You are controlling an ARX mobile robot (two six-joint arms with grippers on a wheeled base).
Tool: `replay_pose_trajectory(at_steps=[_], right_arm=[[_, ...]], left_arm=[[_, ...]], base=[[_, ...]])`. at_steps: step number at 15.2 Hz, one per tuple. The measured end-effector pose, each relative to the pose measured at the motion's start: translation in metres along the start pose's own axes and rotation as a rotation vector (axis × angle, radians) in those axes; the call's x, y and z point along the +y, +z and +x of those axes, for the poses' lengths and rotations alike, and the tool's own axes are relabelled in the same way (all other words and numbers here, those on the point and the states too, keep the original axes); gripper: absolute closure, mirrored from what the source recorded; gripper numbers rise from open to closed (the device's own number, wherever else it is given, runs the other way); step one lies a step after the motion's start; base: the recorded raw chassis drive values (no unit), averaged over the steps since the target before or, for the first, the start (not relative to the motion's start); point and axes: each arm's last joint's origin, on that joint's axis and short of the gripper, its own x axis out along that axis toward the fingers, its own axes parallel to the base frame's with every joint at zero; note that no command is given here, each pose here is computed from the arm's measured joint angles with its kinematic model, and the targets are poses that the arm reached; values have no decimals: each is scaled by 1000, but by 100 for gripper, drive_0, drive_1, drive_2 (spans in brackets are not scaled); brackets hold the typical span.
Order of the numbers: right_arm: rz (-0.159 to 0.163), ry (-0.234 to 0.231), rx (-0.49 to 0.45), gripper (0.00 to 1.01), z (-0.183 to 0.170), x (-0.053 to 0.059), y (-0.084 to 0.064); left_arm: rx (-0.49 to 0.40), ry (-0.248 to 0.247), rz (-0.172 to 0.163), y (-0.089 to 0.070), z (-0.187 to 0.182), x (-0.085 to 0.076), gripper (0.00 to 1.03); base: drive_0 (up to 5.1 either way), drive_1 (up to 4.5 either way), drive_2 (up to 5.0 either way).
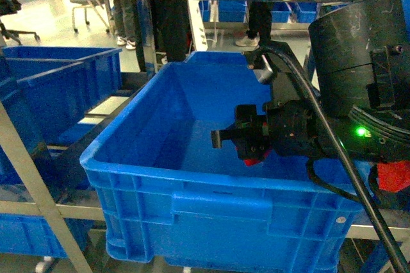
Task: Pick red block from blue box to shelf
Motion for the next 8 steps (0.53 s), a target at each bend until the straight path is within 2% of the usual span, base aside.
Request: replay_pose_trajectory(at_steps=[2,3,6,8], right_arm=[[-1,-5,1,73,2,-2,1],[-3,-47,15,73,13,-13,0],[-4,-48,8,73,18,-13,2],[-9,-67,-4,73,23,-15,5]], left_arm=[[0,0,0,0,0,0,5],[0,0,0,0,0,0,5],[0,0,0,0,0,0,5],[0,0,0,0,0,0,5]], base=[[0,0,0],[0,0,0],[0,0,0],[0,0,0]])
